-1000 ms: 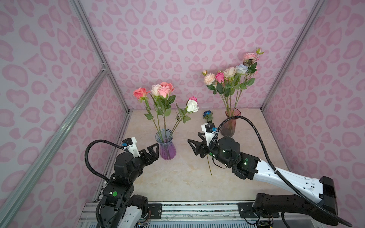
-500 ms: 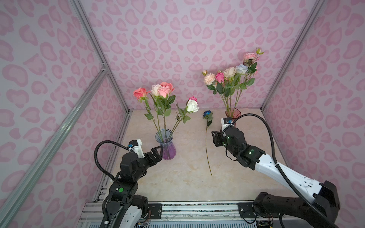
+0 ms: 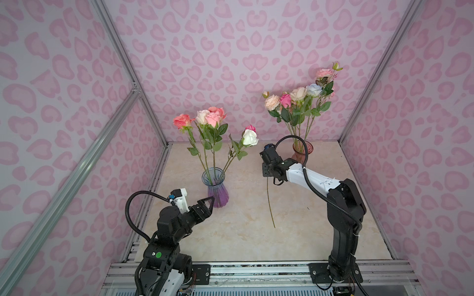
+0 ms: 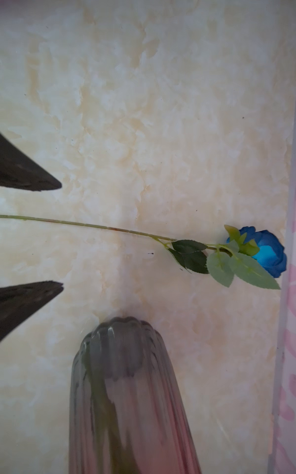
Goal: Arrange the flowers into the vase
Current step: 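Reach down and grasp the blue rose stem with the right gripper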
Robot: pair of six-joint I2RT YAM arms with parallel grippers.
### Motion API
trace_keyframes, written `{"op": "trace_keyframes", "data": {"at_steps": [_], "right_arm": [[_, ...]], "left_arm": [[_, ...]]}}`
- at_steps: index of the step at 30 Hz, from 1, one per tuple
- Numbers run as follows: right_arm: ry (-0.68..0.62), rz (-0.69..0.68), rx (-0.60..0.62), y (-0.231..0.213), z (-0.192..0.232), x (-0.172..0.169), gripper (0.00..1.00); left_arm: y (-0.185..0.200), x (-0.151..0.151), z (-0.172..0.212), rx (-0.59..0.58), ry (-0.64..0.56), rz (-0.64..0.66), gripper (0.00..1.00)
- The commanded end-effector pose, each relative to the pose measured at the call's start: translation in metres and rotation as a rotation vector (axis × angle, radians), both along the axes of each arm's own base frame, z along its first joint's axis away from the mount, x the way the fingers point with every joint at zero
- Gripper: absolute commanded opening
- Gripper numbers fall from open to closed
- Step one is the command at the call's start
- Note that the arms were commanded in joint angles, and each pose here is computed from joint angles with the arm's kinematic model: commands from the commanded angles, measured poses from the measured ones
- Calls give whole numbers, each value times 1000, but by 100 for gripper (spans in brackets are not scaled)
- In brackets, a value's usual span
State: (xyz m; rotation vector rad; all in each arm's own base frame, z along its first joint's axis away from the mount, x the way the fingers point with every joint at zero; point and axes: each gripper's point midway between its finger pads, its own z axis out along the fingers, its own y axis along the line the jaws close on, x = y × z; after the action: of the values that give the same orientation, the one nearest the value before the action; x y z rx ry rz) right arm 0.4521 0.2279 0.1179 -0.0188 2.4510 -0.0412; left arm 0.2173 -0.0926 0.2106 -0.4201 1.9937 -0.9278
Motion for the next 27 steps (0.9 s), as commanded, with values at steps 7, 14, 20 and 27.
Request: {"op": "trace_keyframes", "data": {"at_steps": [7, 14, 20, 27], "right_arm": [[177, -47, 150, -1, -52, 32, 34], [232, -27, 138, 1, -75, 44, 35], [260, -43, 132, 2, -94, 46, 35], [283, -49, 125, 5, -107, 49, 24]], "left_arm": [[0, 0, -26, -4, 52, 7, 98], [-7, -6, -70, -84, 148, -4, 100], [-1, -11, -71, -88, 128, 26, 99], [-1, -10, -70, -85, 138, 30, 99]]}}
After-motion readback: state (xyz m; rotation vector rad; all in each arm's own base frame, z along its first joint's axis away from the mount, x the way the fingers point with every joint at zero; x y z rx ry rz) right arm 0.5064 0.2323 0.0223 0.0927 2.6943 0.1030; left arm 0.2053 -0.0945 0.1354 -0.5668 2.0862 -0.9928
